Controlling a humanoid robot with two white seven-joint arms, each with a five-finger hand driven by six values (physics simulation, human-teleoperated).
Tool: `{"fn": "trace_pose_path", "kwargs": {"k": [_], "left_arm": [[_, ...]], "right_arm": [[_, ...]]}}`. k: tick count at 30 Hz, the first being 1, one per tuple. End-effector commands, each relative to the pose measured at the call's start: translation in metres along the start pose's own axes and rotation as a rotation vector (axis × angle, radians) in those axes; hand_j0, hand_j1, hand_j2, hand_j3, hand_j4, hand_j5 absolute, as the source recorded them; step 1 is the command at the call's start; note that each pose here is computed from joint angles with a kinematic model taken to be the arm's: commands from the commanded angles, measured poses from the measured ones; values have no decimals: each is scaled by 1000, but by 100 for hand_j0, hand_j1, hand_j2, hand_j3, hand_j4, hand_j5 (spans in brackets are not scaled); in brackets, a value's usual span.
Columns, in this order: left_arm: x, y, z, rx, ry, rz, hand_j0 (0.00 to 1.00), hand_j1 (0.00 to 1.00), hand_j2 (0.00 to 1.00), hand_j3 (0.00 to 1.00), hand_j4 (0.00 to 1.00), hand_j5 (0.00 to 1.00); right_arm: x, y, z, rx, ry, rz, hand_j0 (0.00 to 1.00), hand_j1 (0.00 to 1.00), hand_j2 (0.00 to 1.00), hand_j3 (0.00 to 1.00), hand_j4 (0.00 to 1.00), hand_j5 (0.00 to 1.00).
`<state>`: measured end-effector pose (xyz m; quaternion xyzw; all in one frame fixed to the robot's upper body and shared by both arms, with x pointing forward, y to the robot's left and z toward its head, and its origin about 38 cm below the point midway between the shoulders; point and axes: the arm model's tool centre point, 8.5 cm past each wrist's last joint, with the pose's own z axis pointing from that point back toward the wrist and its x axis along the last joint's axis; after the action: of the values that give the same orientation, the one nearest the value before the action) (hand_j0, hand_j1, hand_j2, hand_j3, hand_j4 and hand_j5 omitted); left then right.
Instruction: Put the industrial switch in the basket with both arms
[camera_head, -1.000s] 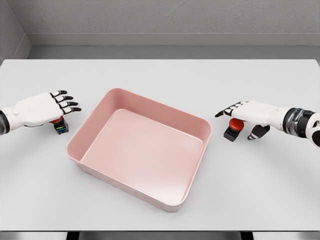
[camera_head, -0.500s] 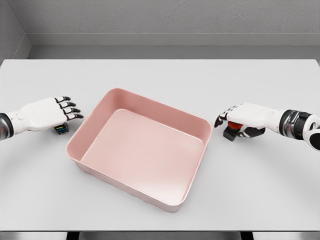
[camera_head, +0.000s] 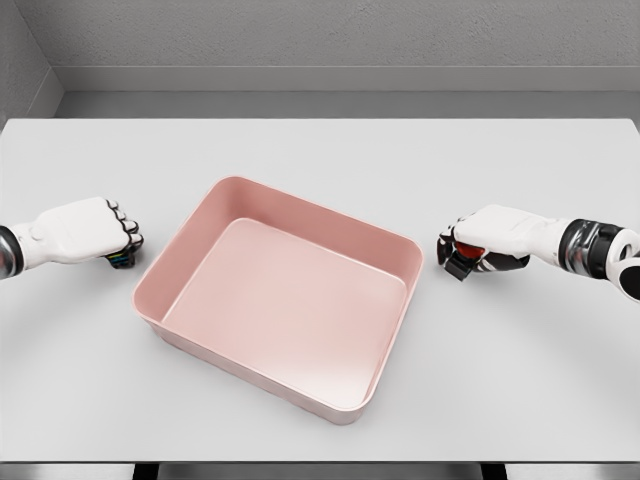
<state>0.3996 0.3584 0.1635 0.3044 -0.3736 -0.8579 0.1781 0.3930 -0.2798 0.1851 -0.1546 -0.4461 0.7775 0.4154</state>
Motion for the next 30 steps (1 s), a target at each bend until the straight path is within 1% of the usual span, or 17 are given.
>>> {"fn": "trace_pose_path", "kwargs": {"k": [1,4,6,11,14,16,19,20,22,23,25,30], "left_arm": [[-2,1,1,-1,6,2,24,24,24,24,24,24],[-5,3,6,13,8,20,24,24,24,24,24,24],[-12,9,12,46,19,46,25,25,25,25,25,25],[-24,19,22,86,46,67,25,25,25,25,25,25],[-39,31,35,145,86,101,25,25,25,25,25,25],[-44,42,41,205,90,134,25,25,25,25,25,25],[-38,61,43,288,53,169,25,25,25,25,25,25],[-35,67,43,311,39,167,25,25,25,25,25,25],[-24,82,42,346,7,140,25,25,25,25,25,25],[-17,93,42,380,-20,138,25,25,25,25,25,25],[-11,100,40,406,-40,138,25,25,25,25,25,25],[2,117,33,491,-91,175,25,25,25,25,25,25]], "right_arm": [[0,-1,1,-2,0,0,46,46,46,46,46,46],[0,-2,1,-6,1,2,46,46,46,46,46,46],[-2,-8,3,-16,5,10,46,46,46,46,46,46],[-2,-15,4,-30,7,17,45,45,45,45,45,45],[-3,-18,5,-36,8,21,45,45,45,45,45,45],[-2,-22,6,-42,7,26,45,45,45,45,45,45],[-3,-29,7,-55,11,36,45,45,45,45,45,45],[-4,-31,8,-59,12,39,45,45,45,45,45,45],[-5,-34,10,-62,16,45,45,45,45,45,45,45],[-5,-37,11,-68,18,49,45,45,45,45,45,45],[-5,-40,12,-73,18,53,45,45,45,45,45,45],[-5,-58,17,-107,25,80,45,45,45,45,45,45]]}}
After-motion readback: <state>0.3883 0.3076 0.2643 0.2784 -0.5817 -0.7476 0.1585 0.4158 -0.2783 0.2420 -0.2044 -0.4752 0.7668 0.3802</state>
